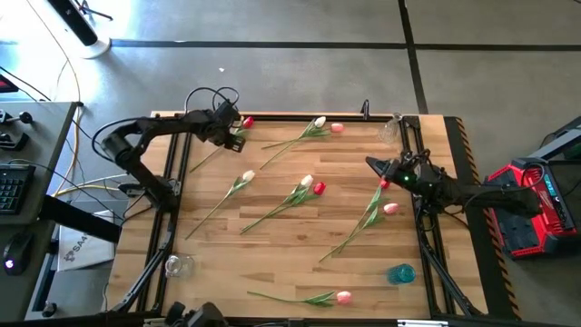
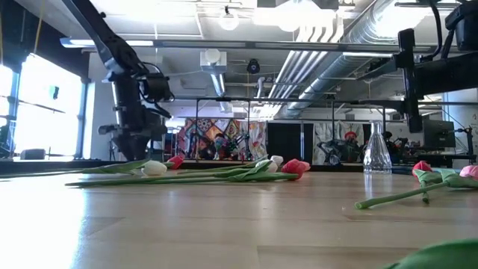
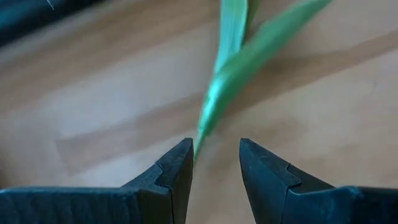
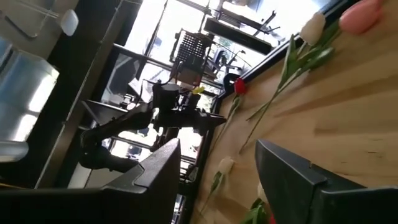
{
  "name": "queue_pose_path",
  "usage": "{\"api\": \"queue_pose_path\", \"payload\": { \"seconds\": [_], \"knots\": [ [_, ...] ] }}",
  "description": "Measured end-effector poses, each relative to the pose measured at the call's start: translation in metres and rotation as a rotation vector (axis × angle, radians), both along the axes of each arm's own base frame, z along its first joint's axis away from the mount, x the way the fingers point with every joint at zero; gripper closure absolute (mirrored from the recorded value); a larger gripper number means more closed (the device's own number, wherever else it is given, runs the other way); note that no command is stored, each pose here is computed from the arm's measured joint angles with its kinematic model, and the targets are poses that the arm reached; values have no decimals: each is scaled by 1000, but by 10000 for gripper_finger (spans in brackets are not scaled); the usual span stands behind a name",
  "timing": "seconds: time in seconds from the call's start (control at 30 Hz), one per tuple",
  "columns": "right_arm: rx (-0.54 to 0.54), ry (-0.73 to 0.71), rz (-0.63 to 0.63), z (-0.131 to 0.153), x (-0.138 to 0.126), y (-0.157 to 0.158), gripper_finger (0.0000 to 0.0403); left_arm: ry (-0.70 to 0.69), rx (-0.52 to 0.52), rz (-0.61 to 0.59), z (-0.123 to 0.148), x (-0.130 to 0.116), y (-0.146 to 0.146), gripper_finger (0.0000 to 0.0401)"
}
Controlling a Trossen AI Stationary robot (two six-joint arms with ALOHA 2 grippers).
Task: Sort flowers into vase by color
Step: Put the top left red tulip into the bottom transparent vase
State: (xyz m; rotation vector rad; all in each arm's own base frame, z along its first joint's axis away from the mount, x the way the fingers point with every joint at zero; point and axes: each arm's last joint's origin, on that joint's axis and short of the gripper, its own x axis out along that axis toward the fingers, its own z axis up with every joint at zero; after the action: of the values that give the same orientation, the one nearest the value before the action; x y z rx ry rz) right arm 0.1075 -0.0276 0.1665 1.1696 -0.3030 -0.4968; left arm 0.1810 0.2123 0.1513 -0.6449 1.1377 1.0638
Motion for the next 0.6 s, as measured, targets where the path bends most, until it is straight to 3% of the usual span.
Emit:
{"api": "queue_pose_path", "payload": {
  "seconds": [0.17,0.27,0.43,0.6],
  "knots": [
    [-6,-8,1,1,2,0,209,40,20,-103,0,10,13,281],
    [-8,-3,1,1,3,0,209,30,-26,-161,-10,15,23,285],
    [-4,-16,1,2,4,-1,209,63,-137,-153,-24,17,35,296],
    [-6,-59,7,6,4,0,211,91,-154,-161,-25,18,38,327]
  ]
}}
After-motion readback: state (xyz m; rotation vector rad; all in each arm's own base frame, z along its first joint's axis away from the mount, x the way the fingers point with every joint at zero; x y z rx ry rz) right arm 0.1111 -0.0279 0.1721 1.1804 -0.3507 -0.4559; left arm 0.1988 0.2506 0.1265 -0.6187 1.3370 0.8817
